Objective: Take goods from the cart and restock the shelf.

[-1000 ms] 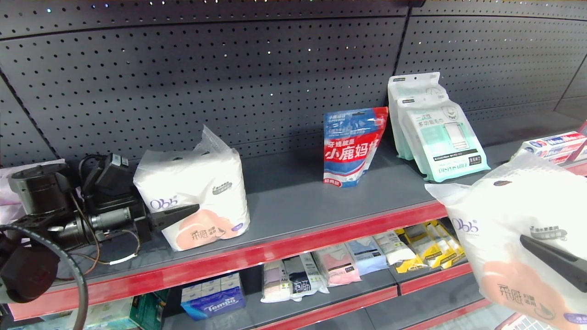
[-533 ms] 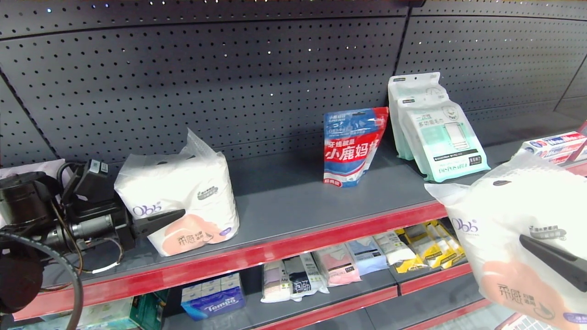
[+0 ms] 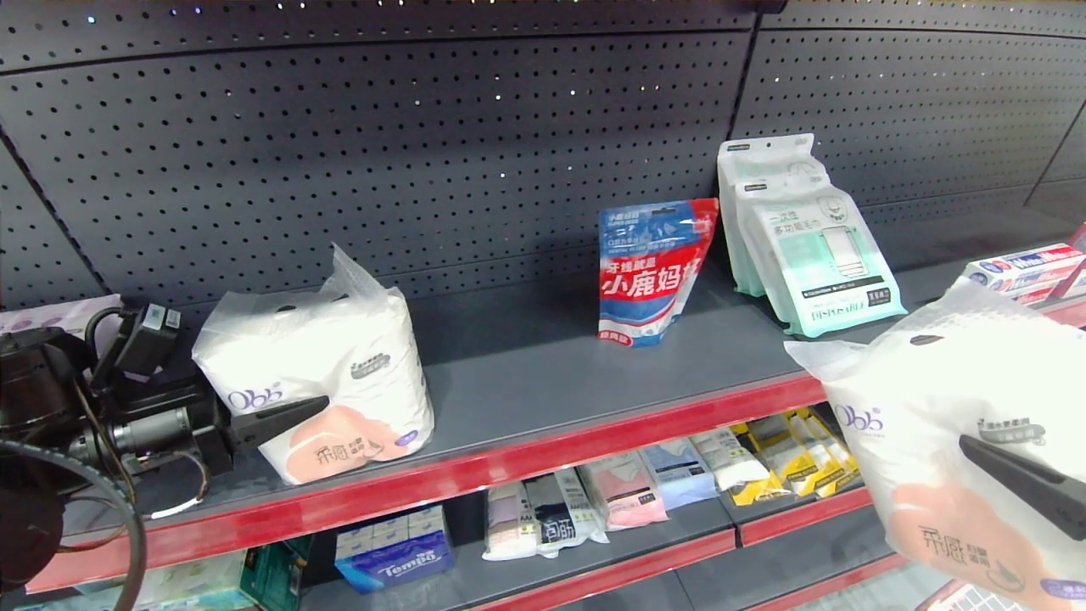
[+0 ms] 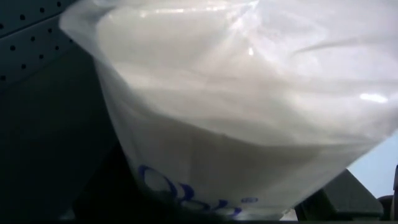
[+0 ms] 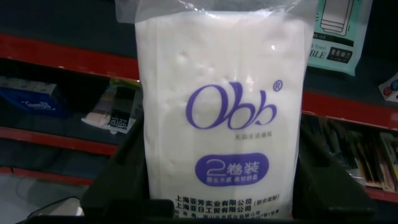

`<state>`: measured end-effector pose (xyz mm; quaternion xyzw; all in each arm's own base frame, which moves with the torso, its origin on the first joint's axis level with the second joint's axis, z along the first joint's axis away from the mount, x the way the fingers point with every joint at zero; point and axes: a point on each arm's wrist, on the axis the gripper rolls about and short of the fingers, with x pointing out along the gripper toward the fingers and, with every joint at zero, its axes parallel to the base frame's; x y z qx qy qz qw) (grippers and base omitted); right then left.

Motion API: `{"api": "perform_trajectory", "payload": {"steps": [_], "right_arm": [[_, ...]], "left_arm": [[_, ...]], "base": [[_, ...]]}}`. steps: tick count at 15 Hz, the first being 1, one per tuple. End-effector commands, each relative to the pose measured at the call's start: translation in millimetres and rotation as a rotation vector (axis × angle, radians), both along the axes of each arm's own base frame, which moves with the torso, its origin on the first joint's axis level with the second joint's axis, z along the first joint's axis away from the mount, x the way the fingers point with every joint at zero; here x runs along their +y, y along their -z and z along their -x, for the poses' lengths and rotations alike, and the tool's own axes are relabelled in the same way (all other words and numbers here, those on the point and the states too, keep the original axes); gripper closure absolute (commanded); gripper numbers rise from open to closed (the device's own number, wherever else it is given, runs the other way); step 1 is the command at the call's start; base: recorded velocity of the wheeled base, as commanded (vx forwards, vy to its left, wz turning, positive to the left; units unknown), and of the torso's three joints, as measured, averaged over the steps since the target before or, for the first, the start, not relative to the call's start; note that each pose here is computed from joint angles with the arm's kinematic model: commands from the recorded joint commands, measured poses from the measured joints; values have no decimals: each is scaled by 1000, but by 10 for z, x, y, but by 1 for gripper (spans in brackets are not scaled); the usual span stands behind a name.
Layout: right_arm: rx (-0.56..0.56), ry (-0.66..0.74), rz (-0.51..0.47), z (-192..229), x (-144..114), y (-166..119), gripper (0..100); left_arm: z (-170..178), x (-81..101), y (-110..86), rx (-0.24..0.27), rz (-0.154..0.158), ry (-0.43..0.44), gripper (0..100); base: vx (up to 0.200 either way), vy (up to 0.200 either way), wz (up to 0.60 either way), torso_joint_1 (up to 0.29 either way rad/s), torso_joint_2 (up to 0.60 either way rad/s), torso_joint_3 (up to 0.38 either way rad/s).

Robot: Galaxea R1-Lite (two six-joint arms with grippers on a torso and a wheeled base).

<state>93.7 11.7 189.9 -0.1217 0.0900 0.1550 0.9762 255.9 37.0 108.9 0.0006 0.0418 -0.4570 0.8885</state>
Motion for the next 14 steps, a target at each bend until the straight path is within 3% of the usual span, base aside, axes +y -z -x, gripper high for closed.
{"api": "perform_trajectory", "payload": {"steps": [1,5,14], "right_arm": [[2,-1,0,-6,1,1,100],[5,-1,1,-25,2,-8,100],[8,-1,1,-38,3,-11,100]], "left_arm": [[8,31,10,4,1,-12,100],[20,25,-3,-7,5,27,100],[47,62,24,-23,-2,14,100]], "base": [[0,0,0,0,0,0],[0,0,0,0,0,0],[0,0,0,0,0,0]]}}
